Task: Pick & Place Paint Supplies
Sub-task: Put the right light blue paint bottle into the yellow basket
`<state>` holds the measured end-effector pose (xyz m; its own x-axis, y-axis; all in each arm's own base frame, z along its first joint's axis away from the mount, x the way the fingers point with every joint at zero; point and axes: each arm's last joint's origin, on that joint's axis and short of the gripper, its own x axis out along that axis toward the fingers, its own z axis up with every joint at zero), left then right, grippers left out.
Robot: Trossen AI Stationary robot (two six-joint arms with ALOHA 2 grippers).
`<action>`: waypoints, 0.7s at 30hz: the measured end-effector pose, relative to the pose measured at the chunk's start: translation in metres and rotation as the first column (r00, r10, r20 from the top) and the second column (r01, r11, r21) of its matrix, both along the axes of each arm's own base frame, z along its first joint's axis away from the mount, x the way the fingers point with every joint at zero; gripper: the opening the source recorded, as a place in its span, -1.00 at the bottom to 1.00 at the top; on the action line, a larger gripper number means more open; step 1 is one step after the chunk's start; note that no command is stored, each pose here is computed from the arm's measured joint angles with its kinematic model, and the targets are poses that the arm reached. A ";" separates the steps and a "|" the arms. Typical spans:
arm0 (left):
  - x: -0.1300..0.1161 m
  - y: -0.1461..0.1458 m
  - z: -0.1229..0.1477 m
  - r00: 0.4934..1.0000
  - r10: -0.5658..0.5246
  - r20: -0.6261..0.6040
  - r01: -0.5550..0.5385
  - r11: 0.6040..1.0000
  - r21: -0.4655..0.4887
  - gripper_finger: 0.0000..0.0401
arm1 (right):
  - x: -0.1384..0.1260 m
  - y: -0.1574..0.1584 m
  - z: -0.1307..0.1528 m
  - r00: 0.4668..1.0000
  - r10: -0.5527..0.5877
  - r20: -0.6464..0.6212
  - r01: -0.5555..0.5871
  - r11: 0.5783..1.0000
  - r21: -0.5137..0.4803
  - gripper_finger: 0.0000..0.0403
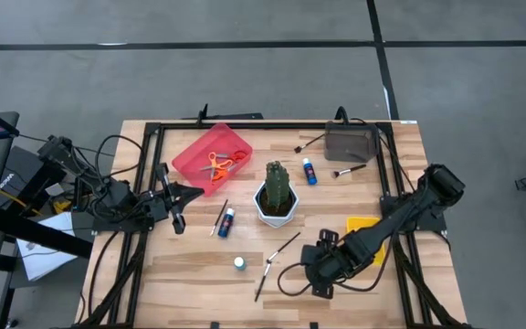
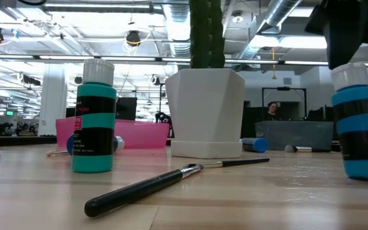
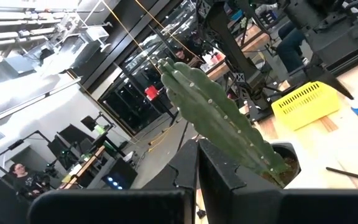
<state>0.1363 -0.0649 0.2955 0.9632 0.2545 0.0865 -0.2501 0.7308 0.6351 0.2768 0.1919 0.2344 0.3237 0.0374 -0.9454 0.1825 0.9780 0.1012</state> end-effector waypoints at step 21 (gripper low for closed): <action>0.000 0.000 0.000 1.000 0.004 0.000 -0.004 1.000 -0.003 -0.97 | -0.003 0.010 0.008 1.000 -0.007 0.024 0.006 0.999 0.036 0.18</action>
